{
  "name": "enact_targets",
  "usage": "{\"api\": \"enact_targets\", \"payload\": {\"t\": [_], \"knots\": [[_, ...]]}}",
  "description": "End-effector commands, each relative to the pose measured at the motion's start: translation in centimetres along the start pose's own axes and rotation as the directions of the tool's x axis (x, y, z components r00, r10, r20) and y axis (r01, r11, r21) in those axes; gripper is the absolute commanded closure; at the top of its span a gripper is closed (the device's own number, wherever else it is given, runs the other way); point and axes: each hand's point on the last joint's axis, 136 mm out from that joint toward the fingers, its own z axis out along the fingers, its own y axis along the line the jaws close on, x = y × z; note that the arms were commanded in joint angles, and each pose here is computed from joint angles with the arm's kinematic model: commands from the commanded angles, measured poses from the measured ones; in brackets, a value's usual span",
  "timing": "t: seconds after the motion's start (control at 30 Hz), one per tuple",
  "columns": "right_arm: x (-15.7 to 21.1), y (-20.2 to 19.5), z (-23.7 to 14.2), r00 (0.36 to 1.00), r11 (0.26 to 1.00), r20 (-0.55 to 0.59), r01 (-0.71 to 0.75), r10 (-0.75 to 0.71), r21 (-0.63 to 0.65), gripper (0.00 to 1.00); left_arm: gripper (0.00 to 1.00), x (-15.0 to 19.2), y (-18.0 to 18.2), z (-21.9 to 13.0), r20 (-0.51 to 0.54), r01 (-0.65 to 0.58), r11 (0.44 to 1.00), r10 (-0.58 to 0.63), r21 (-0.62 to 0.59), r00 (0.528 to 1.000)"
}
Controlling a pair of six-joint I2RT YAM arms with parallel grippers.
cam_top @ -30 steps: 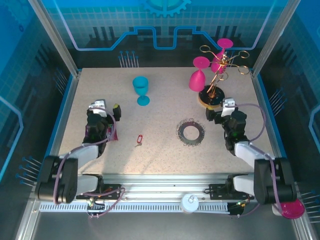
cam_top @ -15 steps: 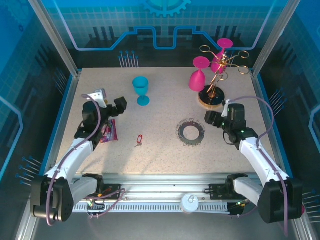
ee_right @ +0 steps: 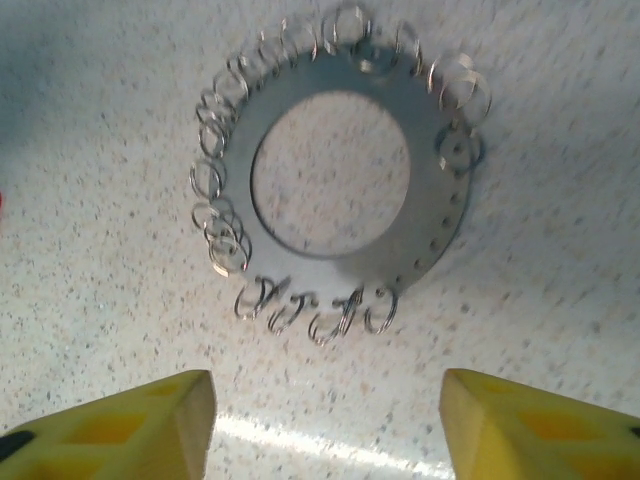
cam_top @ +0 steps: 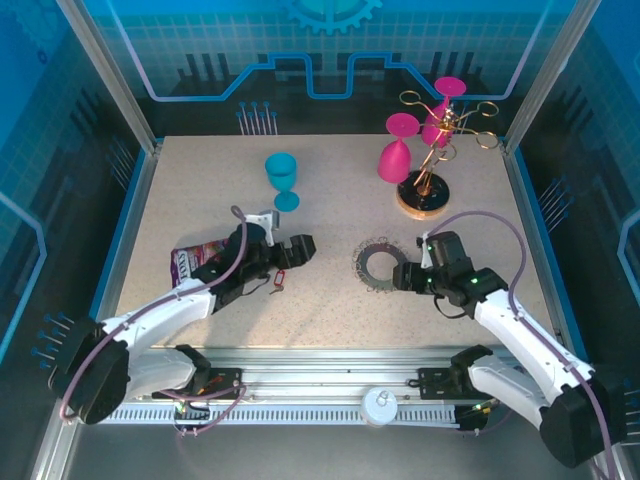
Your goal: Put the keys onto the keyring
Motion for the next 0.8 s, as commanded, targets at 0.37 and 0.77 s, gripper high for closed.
{"api": "enact_targets", "payload": {"t": [0.37, 0.77], "knots": [[3.0, -2.8, 3.8, 0.988, 0.978, -0.108, -0.087, 0.109, 0.190, 0.70, 0.01, 5.1, -0.1, 5.2, -0.148, 0.178, 0.983, -0.182, -0.038, 0.972], [2.8, -2.3, 6.7, 0.979, 0.979, -0.129, -0.136, 0.156, 0.154, 0.77, 0.01, 5.2, -0.1, 5.2, -0.151, 0.172, 0.984, -0.176, -0.041, 0.973]]}}
